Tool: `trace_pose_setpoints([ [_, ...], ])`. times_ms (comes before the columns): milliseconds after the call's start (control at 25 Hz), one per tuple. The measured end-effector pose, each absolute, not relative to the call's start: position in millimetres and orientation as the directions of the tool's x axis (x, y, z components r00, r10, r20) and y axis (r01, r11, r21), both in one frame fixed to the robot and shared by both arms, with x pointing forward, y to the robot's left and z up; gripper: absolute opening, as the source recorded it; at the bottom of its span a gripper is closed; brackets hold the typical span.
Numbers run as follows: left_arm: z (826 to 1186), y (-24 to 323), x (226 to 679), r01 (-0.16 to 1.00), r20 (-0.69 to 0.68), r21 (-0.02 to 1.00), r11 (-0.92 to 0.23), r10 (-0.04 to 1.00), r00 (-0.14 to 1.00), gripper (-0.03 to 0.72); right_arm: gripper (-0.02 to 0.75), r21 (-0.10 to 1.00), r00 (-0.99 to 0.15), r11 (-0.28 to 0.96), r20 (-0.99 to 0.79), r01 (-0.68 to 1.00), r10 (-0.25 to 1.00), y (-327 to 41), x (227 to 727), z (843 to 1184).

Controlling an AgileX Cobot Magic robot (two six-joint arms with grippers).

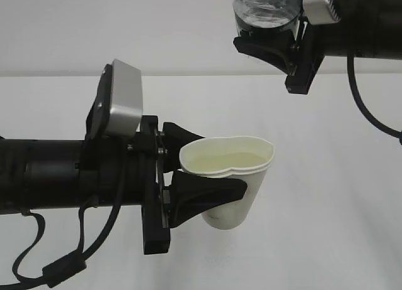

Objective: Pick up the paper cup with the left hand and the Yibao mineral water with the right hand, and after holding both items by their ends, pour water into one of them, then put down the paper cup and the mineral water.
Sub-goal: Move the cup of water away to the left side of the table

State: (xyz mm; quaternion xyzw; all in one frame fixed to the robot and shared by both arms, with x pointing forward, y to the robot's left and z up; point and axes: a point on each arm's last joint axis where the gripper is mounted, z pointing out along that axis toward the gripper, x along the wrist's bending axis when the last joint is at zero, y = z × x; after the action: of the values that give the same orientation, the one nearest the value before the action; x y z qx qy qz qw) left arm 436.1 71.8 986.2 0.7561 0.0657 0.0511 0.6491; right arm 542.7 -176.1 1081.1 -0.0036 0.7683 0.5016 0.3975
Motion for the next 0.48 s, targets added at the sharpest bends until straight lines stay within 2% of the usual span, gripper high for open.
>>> trace_pose_setpoints([
  [480,986.0,71.8,435.9,0.031,-0.006,0.988,-0.151,0.163,0.987,0.373,0.435,0.831,-0.724,0.452,-0.525,-0.324,0.448,-176.3,542.9,1080.9],
])
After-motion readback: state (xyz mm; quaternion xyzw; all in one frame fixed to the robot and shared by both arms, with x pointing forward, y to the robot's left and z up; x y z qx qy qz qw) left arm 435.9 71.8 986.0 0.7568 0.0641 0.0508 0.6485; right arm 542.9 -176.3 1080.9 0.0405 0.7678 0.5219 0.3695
